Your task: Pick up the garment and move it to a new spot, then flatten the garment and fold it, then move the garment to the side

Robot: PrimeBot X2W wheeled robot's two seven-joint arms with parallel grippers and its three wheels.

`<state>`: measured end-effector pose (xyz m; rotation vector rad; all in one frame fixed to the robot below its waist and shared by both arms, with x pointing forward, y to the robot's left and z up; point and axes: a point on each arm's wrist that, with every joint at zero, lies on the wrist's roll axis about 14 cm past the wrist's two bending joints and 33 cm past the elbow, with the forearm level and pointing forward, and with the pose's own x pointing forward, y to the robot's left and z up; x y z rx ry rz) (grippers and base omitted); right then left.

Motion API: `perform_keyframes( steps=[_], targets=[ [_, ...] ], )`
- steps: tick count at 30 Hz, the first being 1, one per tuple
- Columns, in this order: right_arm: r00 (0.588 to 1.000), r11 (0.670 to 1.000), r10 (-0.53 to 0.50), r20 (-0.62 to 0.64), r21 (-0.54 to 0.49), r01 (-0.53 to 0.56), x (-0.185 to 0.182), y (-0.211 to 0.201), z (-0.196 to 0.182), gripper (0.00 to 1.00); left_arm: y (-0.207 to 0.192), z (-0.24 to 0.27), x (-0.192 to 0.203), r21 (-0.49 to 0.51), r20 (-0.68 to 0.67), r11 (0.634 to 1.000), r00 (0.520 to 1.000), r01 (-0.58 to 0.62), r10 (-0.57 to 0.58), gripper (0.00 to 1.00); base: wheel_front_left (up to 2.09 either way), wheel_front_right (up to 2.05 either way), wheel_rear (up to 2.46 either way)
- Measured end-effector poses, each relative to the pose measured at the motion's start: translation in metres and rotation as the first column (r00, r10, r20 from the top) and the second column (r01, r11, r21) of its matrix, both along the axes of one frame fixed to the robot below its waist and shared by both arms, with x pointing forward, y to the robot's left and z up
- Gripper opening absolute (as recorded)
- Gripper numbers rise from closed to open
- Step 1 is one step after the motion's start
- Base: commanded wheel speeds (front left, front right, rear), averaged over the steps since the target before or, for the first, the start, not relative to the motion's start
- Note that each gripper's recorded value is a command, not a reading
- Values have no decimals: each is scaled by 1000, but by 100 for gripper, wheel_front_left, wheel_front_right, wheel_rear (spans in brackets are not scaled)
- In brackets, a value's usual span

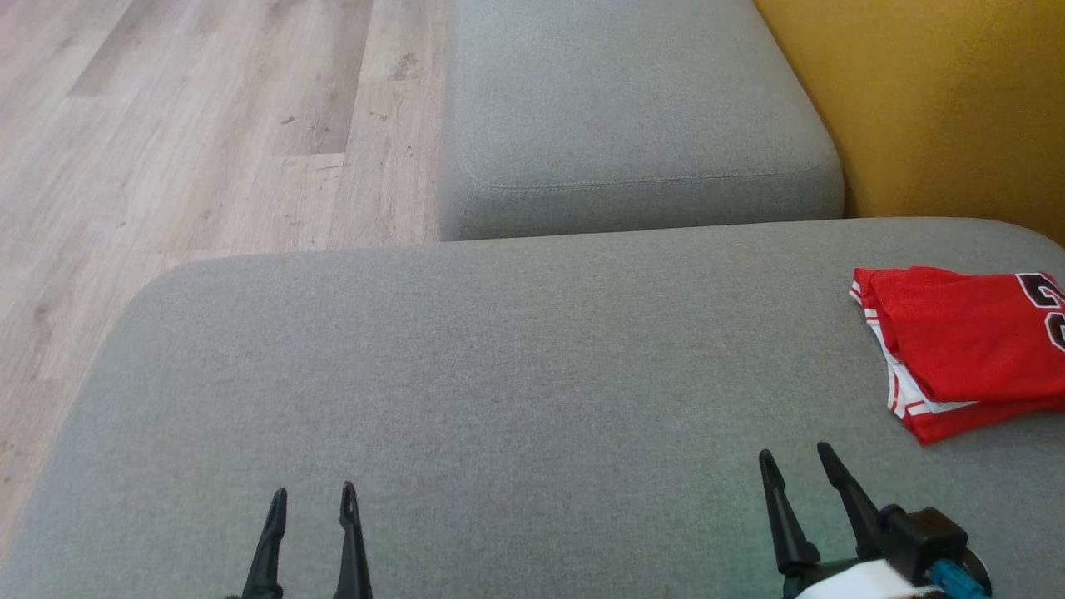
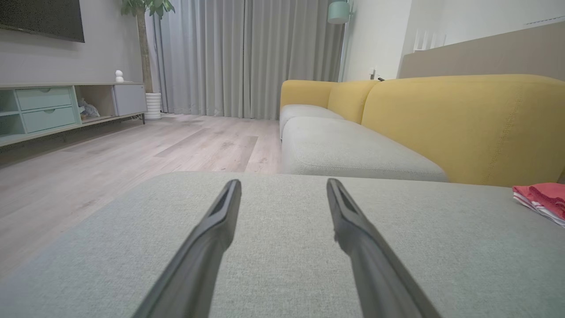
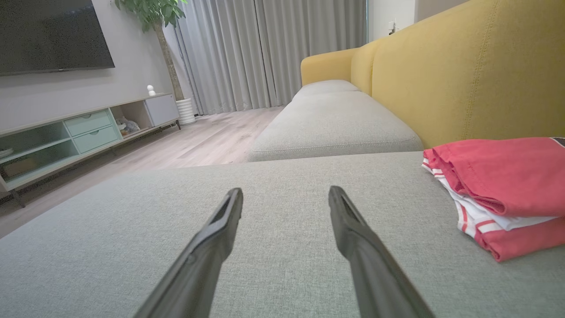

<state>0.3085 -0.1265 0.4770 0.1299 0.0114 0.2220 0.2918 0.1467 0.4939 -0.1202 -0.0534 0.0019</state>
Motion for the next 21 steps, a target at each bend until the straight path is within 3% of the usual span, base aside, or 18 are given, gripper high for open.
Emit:
perform_keyframes(
  steps=[13,14,21],
  targets=[
    [1000,1000,-27,-6,11,27,-2,-5,-2,100,-3,-6,-2,15,-17,1000,1000,22,-22,100,0,0,0],
    [999,1000,-28,-22,9,28,-3,-5,-7,0,-3,-11,-2,15,-32,1000,999,24,-23,0,0,0,0],
    [987,998,-48,-154,33,54,-23,-10,-45,0,0,-45,-17,-17,-152,1000,988,10,-12,0,0,0,0]
  ],
)
